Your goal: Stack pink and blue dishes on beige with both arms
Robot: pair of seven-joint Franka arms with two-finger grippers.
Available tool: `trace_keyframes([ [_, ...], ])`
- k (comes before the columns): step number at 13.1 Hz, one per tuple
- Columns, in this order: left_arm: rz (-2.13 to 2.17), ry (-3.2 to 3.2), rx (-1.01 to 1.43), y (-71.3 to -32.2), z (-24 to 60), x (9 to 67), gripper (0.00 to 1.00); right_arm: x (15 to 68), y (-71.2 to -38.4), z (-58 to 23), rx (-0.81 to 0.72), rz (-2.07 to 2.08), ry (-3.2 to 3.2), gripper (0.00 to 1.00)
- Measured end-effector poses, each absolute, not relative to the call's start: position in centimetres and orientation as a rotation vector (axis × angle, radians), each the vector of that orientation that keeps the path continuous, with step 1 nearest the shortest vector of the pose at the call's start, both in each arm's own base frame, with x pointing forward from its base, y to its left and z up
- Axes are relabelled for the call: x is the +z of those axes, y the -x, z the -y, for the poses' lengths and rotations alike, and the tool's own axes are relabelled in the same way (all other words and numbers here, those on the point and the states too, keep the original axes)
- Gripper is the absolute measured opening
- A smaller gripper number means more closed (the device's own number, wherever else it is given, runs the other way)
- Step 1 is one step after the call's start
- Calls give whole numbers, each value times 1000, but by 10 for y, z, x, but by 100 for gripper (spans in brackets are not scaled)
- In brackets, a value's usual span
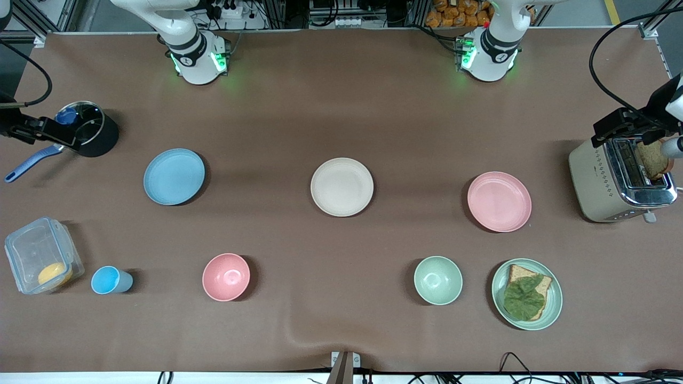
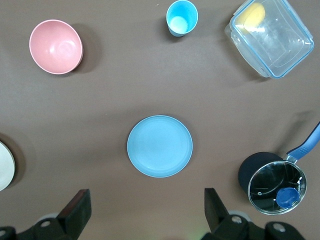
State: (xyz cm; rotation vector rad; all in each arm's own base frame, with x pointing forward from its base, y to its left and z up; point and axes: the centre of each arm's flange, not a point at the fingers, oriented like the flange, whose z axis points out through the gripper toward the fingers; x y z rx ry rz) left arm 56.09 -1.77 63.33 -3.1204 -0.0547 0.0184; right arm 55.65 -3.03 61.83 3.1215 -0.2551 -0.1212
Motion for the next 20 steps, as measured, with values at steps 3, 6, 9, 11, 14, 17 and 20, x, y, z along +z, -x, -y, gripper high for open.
trace_keyframes([
  [3,51,3120,22,-558,19,636,100,618,-556,30,-121,255,-3122,100],
  [6,71,3119,32,-558,12,635,100,618,-556,30,-121,255,-3122,100],
  [9,122,3115,117,-572,-7,588,100,618,-556,30,-121,256,-3121,100],
  [11,130,3114,120,-586,-12,519,100,618,-556,30,-122,256,-3121,100],
  [14,141,3116,72,-582,-20,412,100,618,-556,31,-122,256,-3121,100],
  [17,181,3119,13,-560,-39,322,100,618,-556,31,-123,257,-3121,100],
  [20,209,3123,-2,-535,-51,252,100,617,-556,32,-124,259,-3121,100],
])
